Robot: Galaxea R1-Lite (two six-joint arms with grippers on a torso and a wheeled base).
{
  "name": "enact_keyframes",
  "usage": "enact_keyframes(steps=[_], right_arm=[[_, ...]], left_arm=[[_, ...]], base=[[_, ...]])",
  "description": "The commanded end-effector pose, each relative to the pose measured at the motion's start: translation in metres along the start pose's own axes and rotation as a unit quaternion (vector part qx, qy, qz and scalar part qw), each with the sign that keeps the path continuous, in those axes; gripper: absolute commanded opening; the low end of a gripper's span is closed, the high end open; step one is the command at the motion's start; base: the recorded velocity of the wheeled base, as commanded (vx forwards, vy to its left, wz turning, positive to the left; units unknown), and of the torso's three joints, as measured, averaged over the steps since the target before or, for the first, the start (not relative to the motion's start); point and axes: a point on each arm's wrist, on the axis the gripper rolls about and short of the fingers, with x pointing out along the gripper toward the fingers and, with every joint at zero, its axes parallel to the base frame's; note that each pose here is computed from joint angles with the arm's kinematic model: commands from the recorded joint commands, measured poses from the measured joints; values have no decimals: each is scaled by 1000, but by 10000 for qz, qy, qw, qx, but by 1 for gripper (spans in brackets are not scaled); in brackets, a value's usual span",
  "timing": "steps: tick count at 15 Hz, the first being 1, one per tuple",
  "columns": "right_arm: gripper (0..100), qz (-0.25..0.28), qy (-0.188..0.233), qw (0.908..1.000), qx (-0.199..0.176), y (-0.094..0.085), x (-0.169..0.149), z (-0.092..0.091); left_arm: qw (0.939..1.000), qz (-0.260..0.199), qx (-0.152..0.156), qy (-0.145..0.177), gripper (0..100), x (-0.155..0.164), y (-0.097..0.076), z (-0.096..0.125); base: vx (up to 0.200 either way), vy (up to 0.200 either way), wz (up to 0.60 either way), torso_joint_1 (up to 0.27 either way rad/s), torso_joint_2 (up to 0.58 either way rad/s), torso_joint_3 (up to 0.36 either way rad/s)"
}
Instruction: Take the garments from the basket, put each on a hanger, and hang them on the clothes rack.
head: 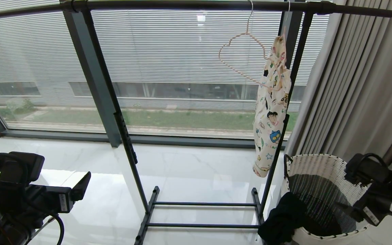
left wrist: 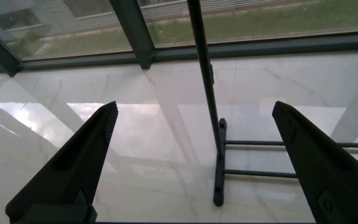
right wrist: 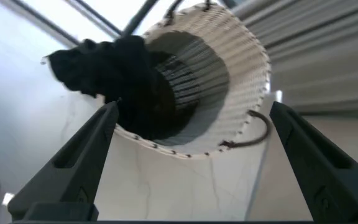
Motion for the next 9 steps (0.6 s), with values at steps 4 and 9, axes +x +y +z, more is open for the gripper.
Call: enact_keyframes(steps=[4, 9], right_arm=[[100, 1131, 1021, 9877, -361, 38, 68, -17], [100, 1147, 984, 9879, -356, 54, 119, -26]], left_arm=[[9999, -108, 54, 0, 100, -1, -4, -1], [9998, -169, 76, 29, 100, -1, -6, -1]], base=[[0, 0, 0, 0, 0, 0], [0, 0, 0, 0, 0, 0]])
